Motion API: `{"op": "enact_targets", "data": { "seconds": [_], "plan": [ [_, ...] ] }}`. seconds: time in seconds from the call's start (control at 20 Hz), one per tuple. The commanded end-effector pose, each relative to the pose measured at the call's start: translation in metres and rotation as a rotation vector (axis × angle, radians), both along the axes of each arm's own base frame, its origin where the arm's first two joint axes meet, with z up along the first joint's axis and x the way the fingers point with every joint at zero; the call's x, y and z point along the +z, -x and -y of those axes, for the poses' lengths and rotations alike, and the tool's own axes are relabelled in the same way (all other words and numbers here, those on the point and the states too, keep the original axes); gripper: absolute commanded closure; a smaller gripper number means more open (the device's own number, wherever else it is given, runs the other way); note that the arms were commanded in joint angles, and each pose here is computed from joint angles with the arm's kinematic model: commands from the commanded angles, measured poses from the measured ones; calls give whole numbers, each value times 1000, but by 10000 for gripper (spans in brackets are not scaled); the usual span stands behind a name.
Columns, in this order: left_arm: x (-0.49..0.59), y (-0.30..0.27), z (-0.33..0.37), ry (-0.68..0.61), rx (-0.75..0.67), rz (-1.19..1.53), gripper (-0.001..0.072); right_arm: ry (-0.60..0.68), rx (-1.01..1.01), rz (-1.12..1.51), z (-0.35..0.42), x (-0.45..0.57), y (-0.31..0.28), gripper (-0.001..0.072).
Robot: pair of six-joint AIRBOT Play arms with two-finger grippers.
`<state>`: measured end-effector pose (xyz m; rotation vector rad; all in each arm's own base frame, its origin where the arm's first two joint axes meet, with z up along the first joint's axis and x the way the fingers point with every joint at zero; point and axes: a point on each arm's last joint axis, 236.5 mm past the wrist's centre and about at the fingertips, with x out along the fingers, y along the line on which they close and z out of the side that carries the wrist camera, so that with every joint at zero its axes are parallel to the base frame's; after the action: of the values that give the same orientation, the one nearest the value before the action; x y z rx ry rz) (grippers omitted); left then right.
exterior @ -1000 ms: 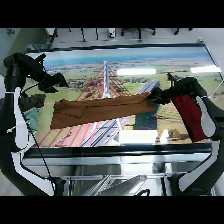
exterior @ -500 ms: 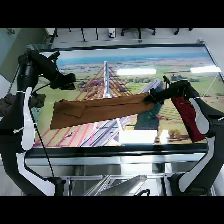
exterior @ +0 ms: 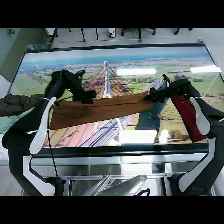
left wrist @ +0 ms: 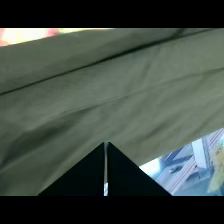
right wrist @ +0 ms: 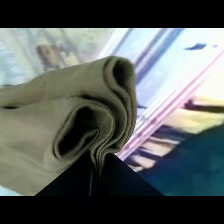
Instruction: Fold the shirts.
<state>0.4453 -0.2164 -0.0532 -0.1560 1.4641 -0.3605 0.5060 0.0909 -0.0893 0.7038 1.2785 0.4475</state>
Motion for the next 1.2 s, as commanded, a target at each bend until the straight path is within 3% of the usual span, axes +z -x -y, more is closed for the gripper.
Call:
{"op": "enact_targets", "data": {
  "seconds": [0.0, 0.35, 0.7, 0.9, 1.05, 1.15],
  "plan": [
    [-30, 2, 54, 30, -44, 127, 686, -17, 33, 59, 10, 46, 7, 692],
    [-43, 15, 175, 160, -157, 189, 687, -11, 101, 215, 38, 186, 60, 692],
    [-33, 41, 256, 263, -269, 117, 687, 29, 113, 298, 41, 235, 84, 692],
    [33, 17, 219, 283, -235, 155, 687, 19, 127, 270, 36, 228, 89, 692],
    [120, 1, 132, 269, -203, 183, 687, -13, 127, 256, 22, 232, 89, 692],
    [204, -13, 54, 287, -84, 316, 688, -44, 146, 289, -7, 240, 83, 692]
  ]
}}
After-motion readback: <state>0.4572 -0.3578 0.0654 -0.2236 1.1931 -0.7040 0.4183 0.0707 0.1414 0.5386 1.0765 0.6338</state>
